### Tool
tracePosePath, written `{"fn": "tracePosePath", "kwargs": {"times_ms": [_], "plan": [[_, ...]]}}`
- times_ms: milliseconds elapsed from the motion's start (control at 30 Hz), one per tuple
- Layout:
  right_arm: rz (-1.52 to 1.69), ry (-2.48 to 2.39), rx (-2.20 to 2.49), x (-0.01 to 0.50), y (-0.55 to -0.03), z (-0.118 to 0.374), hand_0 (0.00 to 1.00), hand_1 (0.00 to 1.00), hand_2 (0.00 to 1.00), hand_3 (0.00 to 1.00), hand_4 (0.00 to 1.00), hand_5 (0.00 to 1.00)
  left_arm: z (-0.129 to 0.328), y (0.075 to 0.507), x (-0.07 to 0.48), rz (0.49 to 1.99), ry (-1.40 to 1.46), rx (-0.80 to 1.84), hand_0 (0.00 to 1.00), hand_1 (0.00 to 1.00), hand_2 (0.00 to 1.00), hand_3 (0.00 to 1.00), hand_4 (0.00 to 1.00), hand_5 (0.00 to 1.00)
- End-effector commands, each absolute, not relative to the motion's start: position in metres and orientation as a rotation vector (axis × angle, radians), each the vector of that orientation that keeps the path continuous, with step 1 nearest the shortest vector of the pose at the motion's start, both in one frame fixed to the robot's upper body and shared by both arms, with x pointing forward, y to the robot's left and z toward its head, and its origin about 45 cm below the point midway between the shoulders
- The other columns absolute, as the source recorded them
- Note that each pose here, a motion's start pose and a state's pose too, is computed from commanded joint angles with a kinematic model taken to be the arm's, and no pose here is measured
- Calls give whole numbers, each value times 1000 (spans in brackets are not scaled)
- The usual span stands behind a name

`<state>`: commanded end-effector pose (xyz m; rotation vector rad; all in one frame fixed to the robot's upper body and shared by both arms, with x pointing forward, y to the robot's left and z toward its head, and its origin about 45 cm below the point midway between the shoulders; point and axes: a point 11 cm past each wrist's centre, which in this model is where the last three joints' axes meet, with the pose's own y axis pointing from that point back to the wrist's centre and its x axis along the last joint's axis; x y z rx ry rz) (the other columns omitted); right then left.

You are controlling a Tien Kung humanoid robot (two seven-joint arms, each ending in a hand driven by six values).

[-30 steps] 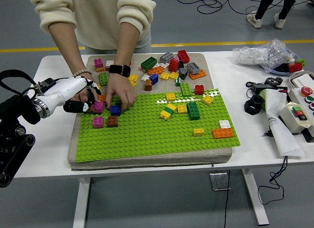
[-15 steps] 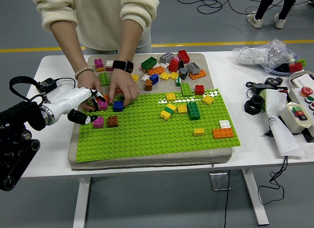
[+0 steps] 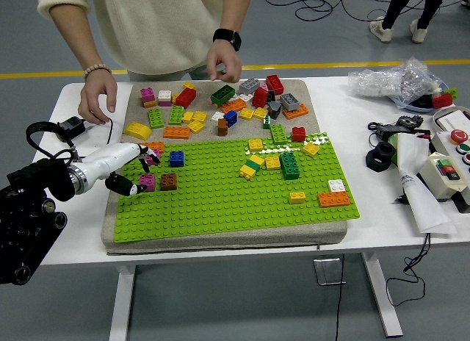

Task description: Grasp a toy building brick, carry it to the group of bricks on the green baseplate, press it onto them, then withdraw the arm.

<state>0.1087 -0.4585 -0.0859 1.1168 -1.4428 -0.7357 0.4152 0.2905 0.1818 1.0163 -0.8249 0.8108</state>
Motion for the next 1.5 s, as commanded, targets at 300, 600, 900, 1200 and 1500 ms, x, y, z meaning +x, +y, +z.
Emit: {"fn": "tracePosePath", "kwargs": {"times_ms": [300,600,900,1200,1500], "plan": [[-737,-1441,1116,108,-458,-86,761,676,718,737,998,683,178,292,419,804,-831,1042,968,859,646,798,817,93],[-735,-1440,1118,109,-458,-86,761,676,718,737,998,683,172,294,424,798,-828,1063,966,859,641,787,825,113],[-733,-1438,1120,110,-458,-86,761,676,718,737,998,683,168,298,429,806,-819,1081,967,857,641,779,822,113],[-731,-1436,1121,110,-458,-86,761,676,718,737,998,683,164,300,431,814,-802,1091,963,853,632,747,792,102],[-731,-1438,1121,110,-458,-86,761,676,718,737,998,683,162,302,432,820,-795,1097,962,849,618,734,769,91]]}}
